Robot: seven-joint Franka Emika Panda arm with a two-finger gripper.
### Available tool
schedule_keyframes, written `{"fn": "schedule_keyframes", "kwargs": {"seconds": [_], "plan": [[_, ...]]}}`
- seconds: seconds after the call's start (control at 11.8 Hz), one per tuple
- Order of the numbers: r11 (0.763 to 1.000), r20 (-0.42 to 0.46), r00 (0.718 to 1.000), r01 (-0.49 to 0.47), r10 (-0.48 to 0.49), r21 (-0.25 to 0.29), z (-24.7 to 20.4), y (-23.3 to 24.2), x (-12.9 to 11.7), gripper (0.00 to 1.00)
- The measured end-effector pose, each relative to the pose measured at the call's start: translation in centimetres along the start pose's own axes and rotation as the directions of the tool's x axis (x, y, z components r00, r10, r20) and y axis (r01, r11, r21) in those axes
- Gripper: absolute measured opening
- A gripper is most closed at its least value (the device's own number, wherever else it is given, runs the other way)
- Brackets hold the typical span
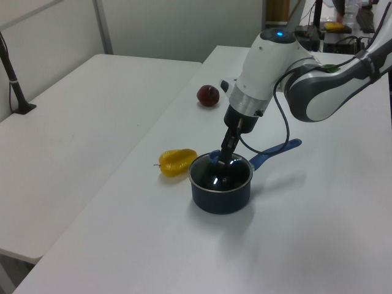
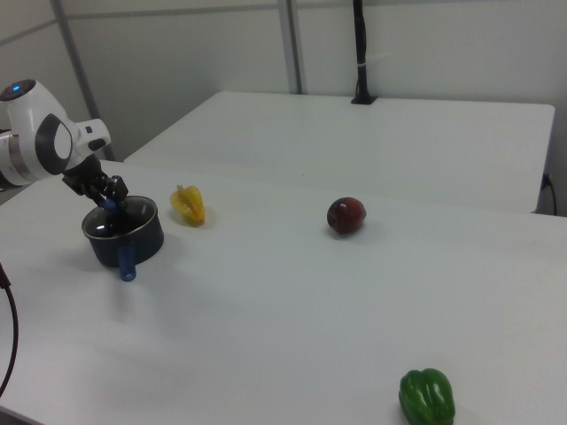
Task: Open lid
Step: 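Lower the gripper and close it on the blue lid knob, then lift the glass lid off the saucepan and carry it beside the pan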
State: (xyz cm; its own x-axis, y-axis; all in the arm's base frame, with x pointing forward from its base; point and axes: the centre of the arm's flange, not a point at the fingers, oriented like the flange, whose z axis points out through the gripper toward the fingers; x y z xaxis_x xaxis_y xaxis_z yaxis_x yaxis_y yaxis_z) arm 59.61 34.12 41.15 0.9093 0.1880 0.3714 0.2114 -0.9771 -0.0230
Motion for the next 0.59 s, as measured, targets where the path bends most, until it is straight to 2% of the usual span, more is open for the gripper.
{"fn": "schedule_keyframes", "kwargs": {"seconds": [0.34,0.59], "plan": [[1.000,-0.002,1.000,-0.009,0.009,-0.005,-1.5,0.1,0.2,0.61],[0.999,0.000,1.000,-0.025,0.025,-0.022,-4.3,1.1,0.8,0.61]]}}
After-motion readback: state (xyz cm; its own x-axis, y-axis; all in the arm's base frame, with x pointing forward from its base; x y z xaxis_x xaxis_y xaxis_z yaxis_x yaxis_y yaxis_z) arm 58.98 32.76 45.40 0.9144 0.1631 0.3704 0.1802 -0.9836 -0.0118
